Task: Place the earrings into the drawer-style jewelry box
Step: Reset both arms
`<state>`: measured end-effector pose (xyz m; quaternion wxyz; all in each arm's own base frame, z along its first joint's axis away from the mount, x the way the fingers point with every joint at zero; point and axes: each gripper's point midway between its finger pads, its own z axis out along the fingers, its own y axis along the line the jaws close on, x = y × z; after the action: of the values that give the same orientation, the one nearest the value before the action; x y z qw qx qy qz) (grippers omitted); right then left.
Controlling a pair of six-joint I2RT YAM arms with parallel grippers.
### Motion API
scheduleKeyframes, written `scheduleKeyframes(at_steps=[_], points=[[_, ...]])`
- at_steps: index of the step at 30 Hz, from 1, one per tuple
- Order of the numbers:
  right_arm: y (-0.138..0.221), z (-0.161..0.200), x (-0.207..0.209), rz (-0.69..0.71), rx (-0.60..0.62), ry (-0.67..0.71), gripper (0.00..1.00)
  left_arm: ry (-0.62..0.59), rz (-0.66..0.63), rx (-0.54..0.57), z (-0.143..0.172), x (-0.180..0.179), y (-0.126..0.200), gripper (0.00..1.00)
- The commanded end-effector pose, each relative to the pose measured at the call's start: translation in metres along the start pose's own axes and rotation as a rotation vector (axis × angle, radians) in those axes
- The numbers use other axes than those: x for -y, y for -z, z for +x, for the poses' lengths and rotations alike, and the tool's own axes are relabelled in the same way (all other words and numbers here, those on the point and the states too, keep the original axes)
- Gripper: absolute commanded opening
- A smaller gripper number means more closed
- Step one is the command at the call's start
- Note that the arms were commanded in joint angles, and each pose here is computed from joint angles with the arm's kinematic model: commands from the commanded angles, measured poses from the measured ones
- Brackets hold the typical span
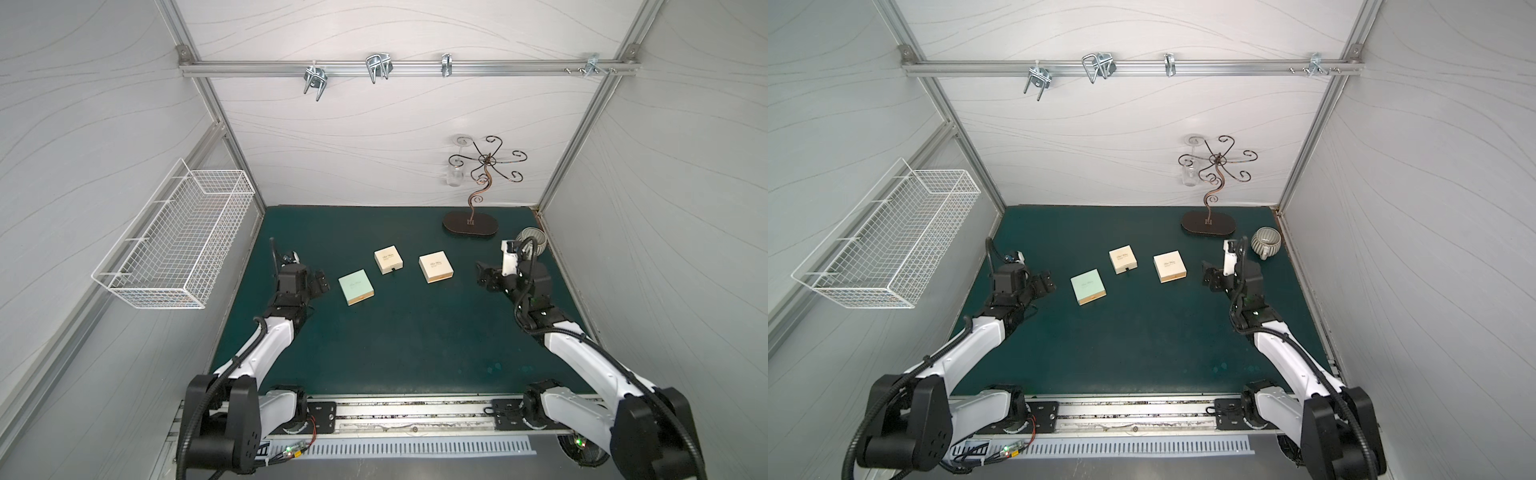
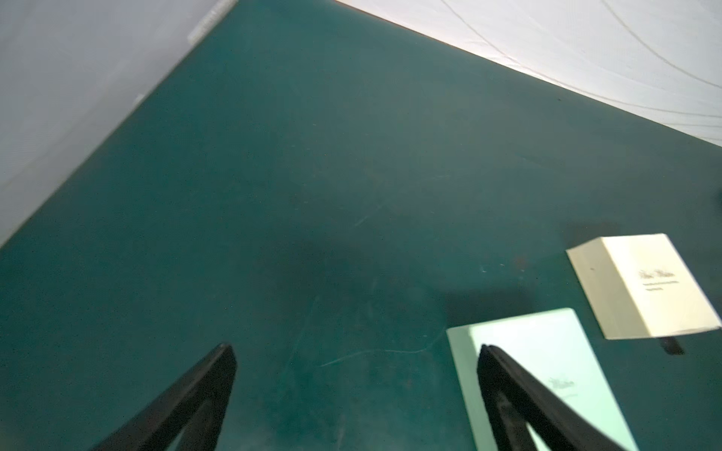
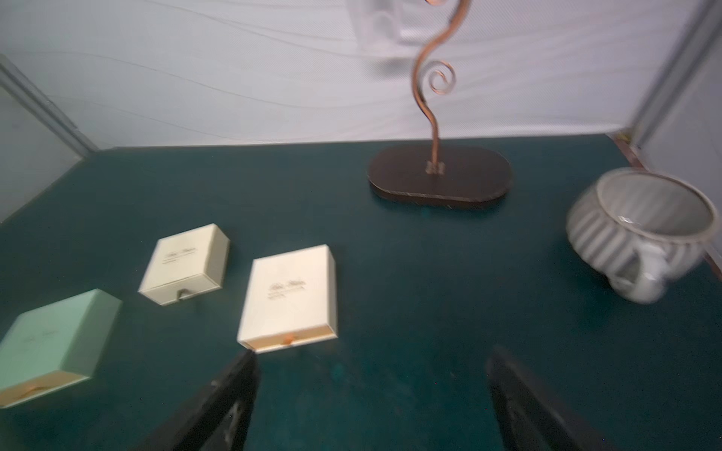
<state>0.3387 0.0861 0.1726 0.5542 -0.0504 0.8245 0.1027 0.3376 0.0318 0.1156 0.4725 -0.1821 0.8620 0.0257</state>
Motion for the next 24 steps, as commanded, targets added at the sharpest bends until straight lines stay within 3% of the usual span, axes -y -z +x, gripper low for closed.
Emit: scheduleKeyframes(at_steps=[1,6,9,14,17,18,20,24], points=[[0.009,0.013,0.028,0.137,0.036,0.075,0.99,0.013,-0.162,0.156,-0.015,-0.032,0.005,0.99],[-0.001,0.051,0.041,0.191,-0.013,0.068,0.99,0.036,-0.222,0.167,-0.005,-0.043,-0.005,1.0],[-0.011,0.053,0.045,0.209,-0.03,0.073,0.99,0.069,-0.136,0.311,-0.018,-0.032,-0.007,1.0],[-0.046,0.04,0.059,0.23,0.013,0.098,0.99,-0.097,-0.061,0.271,-0.028,-0.005,-0.029,1.0],[-0.076,0.049,0.063,0.201,-0.033,0.124,0.99,-0.095,-0.082,0.298,-0.021,-0.009,-0.043,1.0],[-0.082,0.052,0.067,0.18,-0.016,0.099,0.99,-0.121,-0.036,0.286,-0.017,0.0,-0.049,1.0],[-0.073,0.057,0.082,0.191,-0.004,0.012,0.99,-0.153,-0.025,0.267,-0.015,0.006,-0.058,0.99],[-0.075,0.057,0.082,0.191,-0.008,0.019,0.99,-0.145,-0.016,0.22,-0.013,0.006,-0.062,0.99]])
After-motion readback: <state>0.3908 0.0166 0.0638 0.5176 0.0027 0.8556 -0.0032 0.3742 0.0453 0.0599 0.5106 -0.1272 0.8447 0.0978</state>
